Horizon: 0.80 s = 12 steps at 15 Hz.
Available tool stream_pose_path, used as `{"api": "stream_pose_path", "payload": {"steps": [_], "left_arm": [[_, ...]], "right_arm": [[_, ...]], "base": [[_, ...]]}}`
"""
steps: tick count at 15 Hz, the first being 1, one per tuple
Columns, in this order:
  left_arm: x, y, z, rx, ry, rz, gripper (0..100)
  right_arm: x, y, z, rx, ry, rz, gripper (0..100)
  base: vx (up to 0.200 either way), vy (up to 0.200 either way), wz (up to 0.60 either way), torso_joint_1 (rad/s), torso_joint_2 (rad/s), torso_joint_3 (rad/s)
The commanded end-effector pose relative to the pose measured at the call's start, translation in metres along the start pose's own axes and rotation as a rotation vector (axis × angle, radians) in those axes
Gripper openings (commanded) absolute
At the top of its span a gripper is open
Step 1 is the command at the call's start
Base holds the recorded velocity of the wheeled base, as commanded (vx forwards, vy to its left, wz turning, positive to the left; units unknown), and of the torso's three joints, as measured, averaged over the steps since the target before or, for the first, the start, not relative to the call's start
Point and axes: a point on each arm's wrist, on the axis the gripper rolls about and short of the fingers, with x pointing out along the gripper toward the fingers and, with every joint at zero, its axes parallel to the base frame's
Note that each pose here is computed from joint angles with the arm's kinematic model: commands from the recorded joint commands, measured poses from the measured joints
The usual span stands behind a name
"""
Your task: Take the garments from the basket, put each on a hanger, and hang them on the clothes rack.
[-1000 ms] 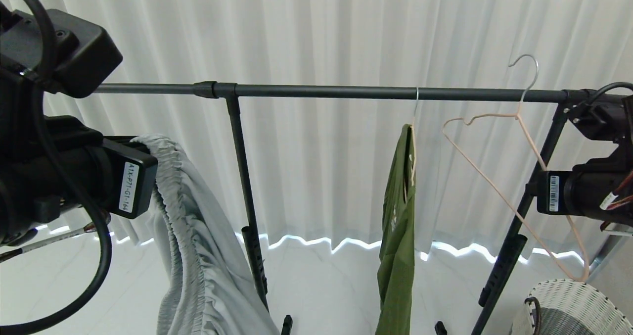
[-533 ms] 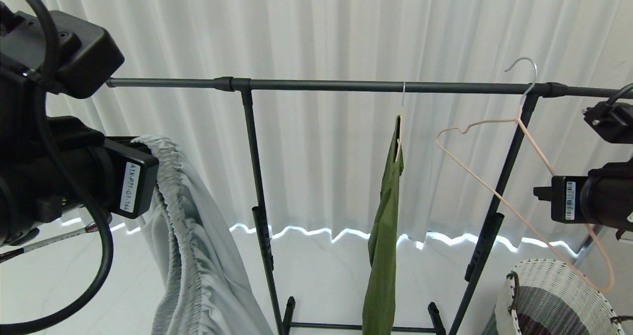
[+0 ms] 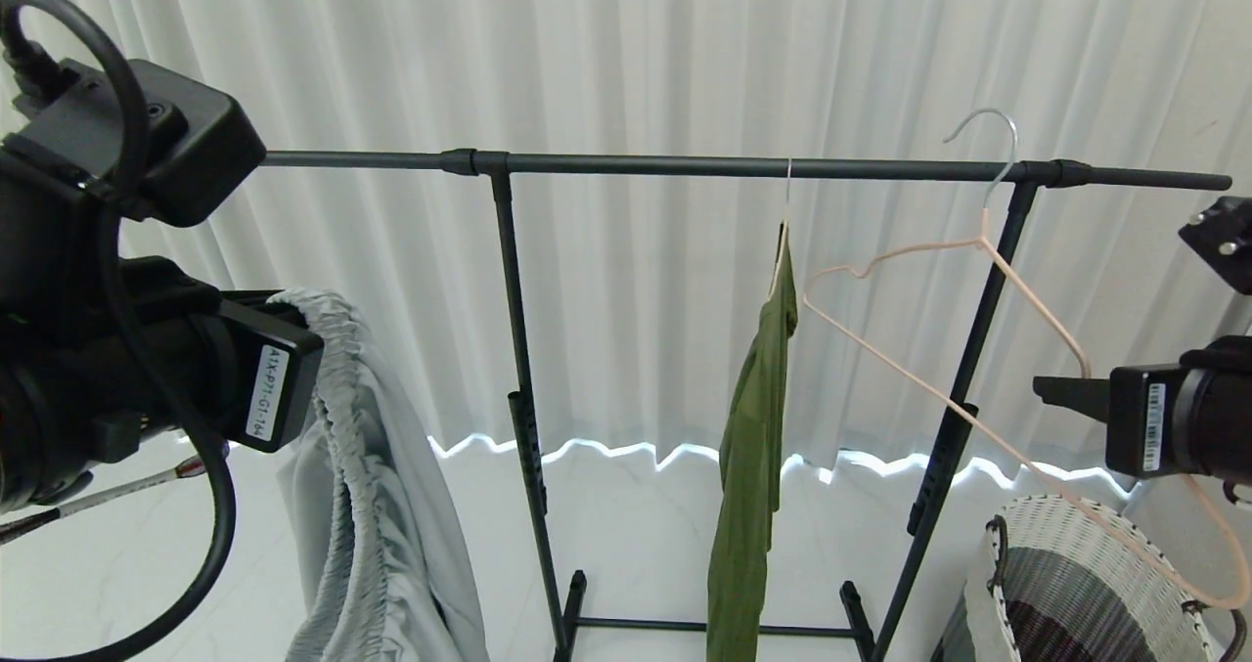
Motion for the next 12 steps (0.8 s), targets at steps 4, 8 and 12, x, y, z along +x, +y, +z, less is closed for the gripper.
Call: {"api": "stream_pose_path", "payload": {"steps": [4, 8, 12], "left_arm": [[0.009, -0.002, -0.01, 0.023, 0.05, 0.02, 0], [0.025, -0.006, -0.018, 0.055, 0.129, 0.11, 0], [0.056, -0.017, -0.007, 0.063, 0.182, 0.144, 0]], "right_arm": [[-0.037, -0.011, -0.035, -0.154, -0.093, 0.289, 0], [-0.055, -0.02, -0.054, -0.228, -0.133, 0.462, 0], [-0.062, -0.018, -0.068, -0.256, -0.102, 0.585, 0]], "base": [[0.0, 0.0, 0.0, 0.0, 0.0, 0.0], [0.0, 0.0, 0.0, 0.0, 0.0, 0.0], [0.0, 0.0, 0.0, 0.0, 0.0, 0.0]]}}
